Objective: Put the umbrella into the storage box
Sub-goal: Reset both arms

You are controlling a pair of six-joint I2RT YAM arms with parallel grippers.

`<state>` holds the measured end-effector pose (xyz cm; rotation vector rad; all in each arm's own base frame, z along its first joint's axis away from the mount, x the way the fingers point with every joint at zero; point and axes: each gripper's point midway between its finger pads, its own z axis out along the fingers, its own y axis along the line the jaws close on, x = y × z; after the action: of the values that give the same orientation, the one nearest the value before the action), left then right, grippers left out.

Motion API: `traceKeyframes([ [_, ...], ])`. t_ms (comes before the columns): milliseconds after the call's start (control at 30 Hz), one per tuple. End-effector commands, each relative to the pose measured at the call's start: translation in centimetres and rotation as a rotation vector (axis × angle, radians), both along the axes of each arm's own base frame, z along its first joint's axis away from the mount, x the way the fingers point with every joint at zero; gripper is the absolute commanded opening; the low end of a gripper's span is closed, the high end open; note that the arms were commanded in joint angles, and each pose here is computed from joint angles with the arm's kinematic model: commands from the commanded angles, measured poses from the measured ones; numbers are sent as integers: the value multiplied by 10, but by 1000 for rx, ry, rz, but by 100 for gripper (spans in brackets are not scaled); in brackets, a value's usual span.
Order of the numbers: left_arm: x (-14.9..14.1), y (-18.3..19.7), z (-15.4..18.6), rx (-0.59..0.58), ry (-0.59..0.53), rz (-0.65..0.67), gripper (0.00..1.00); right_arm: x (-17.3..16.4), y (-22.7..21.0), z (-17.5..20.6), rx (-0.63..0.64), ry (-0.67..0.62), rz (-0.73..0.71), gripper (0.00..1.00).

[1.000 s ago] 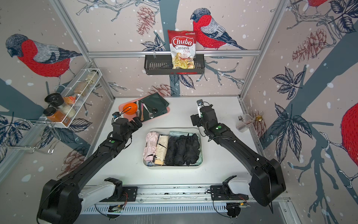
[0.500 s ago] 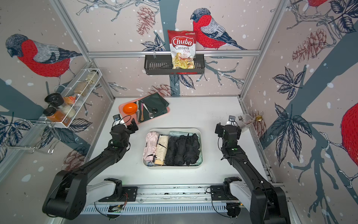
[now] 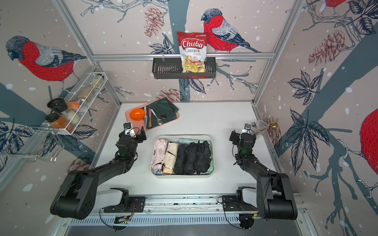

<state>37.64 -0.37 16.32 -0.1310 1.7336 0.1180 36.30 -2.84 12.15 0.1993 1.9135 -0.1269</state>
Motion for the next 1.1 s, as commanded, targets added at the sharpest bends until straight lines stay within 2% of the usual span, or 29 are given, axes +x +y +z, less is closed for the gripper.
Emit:
traceKeyframes([
  [0, 0, 8, 15, 25, -58, 12, 96, 6, 7, 22, -13, -144, 52, 100],
  [267, -10, 34, -1, -2, -58, 51, 96, 10, 12, 17, -22, -177, 88, 100],
  [500, -13, 24, -20, -5, -84, -16, 97, 11, 15, 20, -2, -194, 105, 100],
  [733, -5, 4, -33, 26, -72, -134, 97, -13, 25, 29, -3, -337, 163, 100],
  [800, 6, 2, -39, 18, -5, -148, 97, -8, 30, 22, -11, -317, 192, 100],
  [967, 6, 10, -40, 1, -10, -114, 97, 6, 31, 8, 16, -244, 225, 100],
  [1067, 5, 10, -40, 1, -10, -115, 98, 5, 25, 9, 27, -268, 193, 100],
])
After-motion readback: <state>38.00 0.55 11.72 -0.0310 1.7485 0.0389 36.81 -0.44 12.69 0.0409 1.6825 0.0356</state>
